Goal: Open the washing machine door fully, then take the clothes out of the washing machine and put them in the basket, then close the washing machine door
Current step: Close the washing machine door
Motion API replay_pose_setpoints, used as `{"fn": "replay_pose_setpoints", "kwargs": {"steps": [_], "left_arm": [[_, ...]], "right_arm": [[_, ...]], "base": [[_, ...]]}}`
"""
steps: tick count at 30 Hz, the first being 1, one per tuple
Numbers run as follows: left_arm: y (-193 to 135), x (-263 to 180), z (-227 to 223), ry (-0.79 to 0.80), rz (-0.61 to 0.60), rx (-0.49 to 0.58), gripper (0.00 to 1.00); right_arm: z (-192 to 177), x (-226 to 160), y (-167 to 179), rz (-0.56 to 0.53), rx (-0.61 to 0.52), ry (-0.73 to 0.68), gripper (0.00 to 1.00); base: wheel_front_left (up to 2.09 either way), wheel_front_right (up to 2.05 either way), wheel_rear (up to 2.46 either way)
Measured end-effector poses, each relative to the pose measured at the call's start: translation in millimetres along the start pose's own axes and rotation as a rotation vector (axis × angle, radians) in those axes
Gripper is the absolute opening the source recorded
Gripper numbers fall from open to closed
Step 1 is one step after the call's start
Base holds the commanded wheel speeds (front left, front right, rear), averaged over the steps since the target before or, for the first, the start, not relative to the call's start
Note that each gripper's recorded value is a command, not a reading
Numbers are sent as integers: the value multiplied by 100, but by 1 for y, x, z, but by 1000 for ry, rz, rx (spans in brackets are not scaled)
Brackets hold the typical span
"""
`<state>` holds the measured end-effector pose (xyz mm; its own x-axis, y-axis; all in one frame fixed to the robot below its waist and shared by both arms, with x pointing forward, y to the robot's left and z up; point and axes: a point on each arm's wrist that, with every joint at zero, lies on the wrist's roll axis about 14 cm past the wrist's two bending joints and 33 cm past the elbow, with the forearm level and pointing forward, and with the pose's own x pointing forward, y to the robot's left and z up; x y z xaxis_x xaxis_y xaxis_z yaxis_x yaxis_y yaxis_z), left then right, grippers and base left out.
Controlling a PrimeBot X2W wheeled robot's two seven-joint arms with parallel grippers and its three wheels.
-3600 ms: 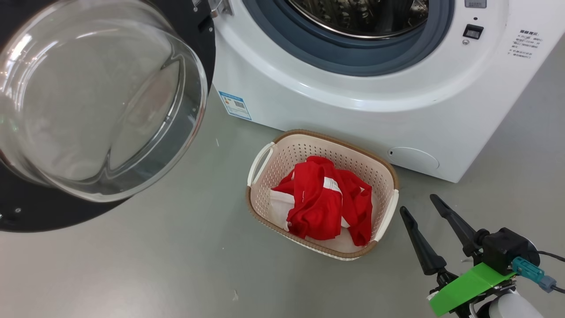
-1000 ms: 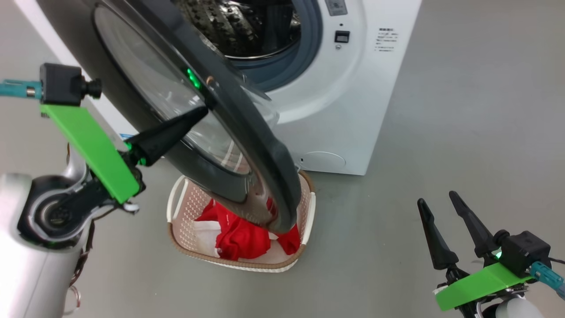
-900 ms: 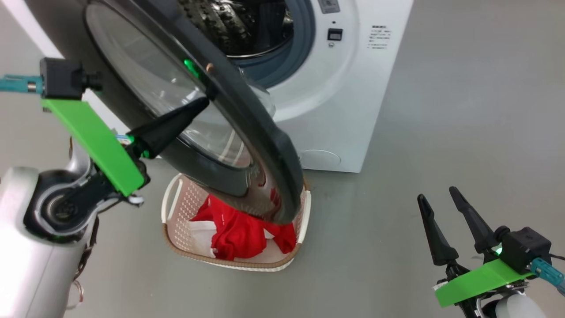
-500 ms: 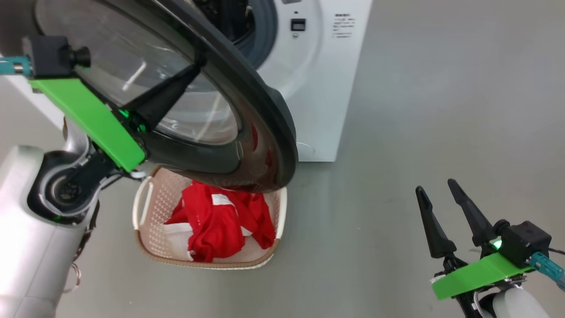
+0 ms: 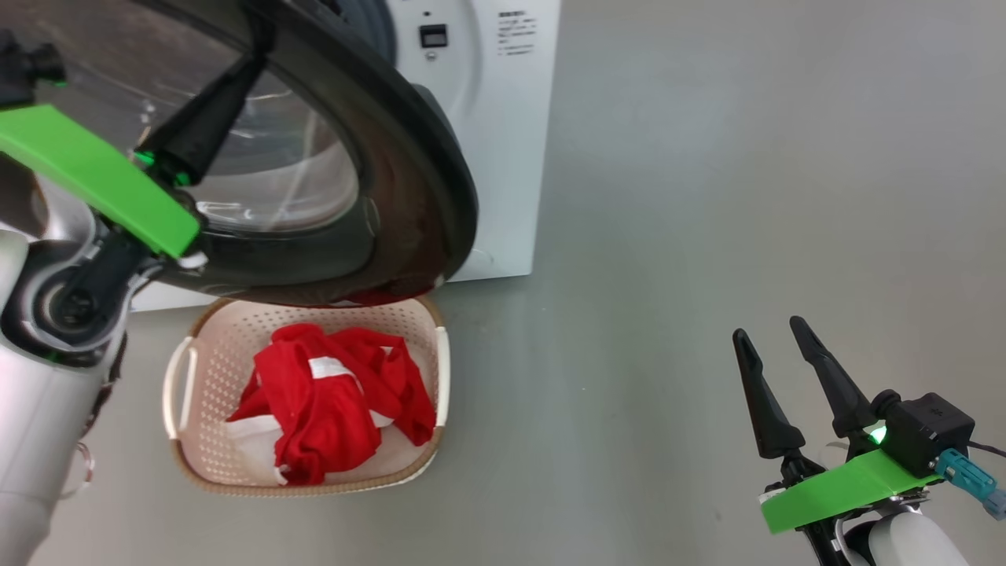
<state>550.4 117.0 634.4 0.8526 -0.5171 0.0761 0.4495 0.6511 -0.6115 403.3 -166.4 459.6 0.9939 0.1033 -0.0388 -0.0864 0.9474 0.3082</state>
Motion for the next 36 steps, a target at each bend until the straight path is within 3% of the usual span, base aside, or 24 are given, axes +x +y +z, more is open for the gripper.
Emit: {"fn": "replay_pose_setpoints", "kwargs": {"steps": [19, 29, 31, 33, 36], "left_arm": [[14, 12, 7, -67, 40, -1, 0], [26, -18, -19, -14, 76, -11, 0], [32, -29, -28, -12, 95, -22, 11], [37, -40, -36, -15, 116, -39, 33], [46, -59, -42, -40, 154, -70, 49]], "right_arm": [[9, -8, -15, -54, 0, -25, 100], [10, -4, -4, -20, 3, -31, 100], [12, -3, -1, -11, 3, -35, 100], [13, -3, 2, 0, 1, -38, 100], [15, -3, 5, 12, -2, -44, 100]], "base": [[0, 0, 0], [0, 0, 0], [0, 0, 0], [0, 0, 0], [0, 0, 0]]}}
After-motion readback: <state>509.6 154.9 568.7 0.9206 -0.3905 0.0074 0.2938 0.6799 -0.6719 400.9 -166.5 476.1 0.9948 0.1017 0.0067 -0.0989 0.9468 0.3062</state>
